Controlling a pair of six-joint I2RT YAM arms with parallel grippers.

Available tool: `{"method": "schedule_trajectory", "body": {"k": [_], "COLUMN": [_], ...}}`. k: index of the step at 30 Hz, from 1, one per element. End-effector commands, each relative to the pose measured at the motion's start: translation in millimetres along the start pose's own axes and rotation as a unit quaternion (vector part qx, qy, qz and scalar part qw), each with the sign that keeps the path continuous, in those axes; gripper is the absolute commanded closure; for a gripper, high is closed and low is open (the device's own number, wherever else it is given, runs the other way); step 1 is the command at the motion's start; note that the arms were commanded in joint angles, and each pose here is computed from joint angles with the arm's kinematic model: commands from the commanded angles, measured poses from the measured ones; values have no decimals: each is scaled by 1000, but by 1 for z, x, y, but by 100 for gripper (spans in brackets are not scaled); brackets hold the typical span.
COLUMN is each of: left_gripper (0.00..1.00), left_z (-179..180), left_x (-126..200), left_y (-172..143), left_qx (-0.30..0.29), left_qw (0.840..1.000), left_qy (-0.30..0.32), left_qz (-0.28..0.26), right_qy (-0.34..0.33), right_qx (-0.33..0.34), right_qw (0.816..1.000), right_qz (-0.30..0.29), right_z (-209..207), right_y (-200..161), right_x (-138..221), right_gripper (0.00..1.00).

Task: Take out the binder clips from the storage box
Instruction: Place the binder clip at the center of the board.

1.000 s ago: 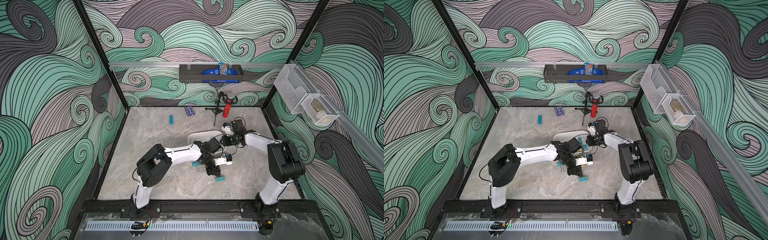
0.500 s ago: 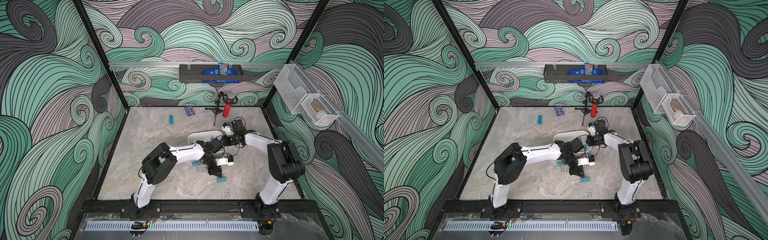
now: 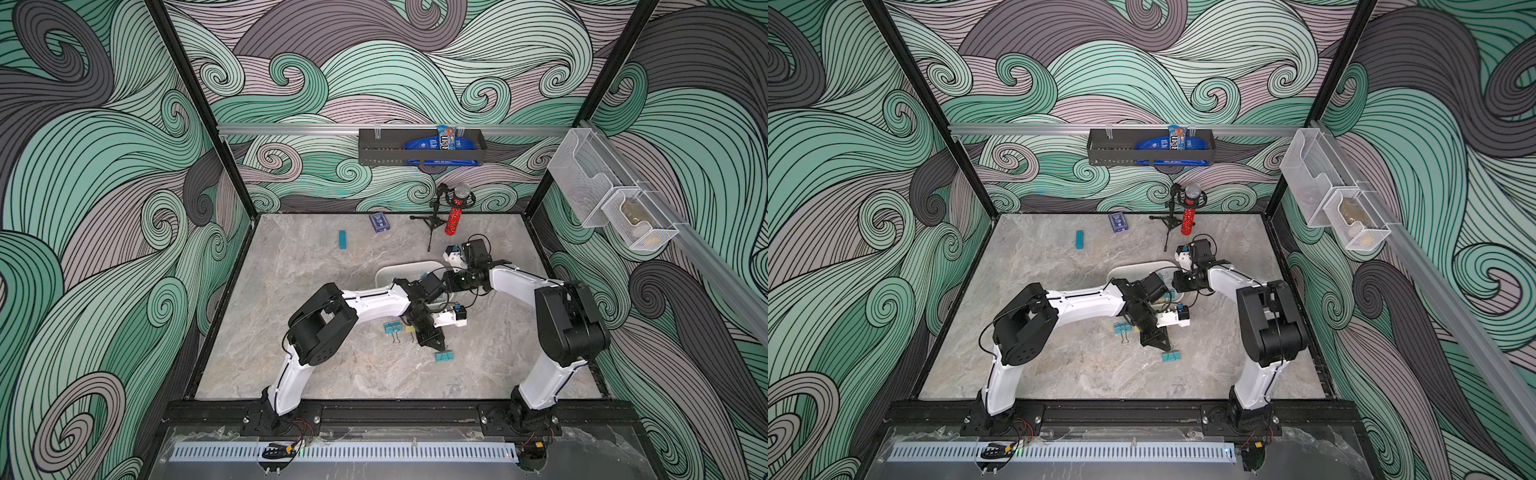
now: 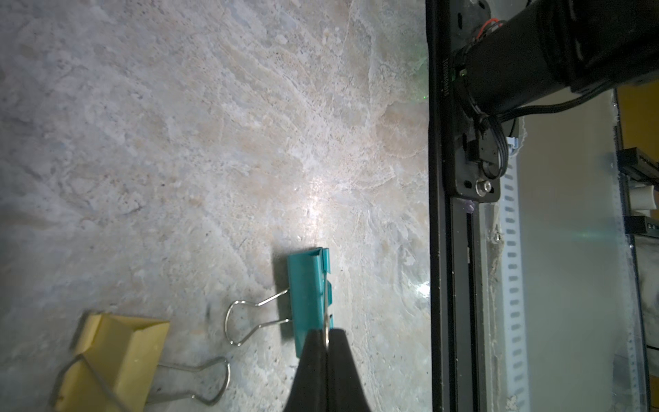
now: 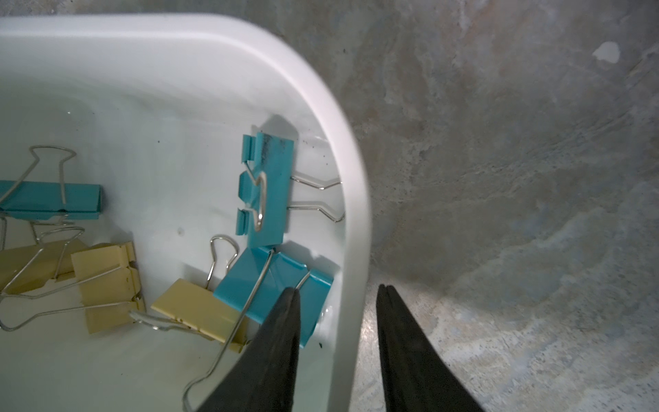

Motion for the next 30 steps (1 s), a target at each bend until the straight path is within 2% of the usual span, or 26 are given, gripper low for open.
{"method": "schedule_trajectory", "body": {"k": [1, 11, 19, 30], "left_gripper": [97, 91, 83, 80], "left_z": [10, 14, 17, 17], "left_x": [-3, -1, 1, 13], "left_y": [-1, -1, -1, 12], "left_qx": [4, 4, 5, -4], "left_qw": [1000, 1000, 1000, 999], "left_qy": [6, 17, 23, 37], "left_qz": [10, 14, 14, -4], "right_qy": [3, 3, 3, 3], "right_qx": [5, 5, 5, 5], "right_qw": [1000, 1000, 1000, 1000], "right_qz": [14, 12, 11, 11], "right_z": [1, 0, 0, 1], "right_y": [-6, -6, -5, -6], "right_x": [-4, -3, -3, -3], "right_gripper": [62, 62, 61, 61]}}
Point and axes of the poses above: each gripper's point midway between its finger pads, its own x axis back along the fingers, its own z axis along the line the jaws close on, y = z × x, the point moved 10 cm from there along x, back along the fingers, and after that the axes turned 3 degrees about -x, right-handed, at the moved point
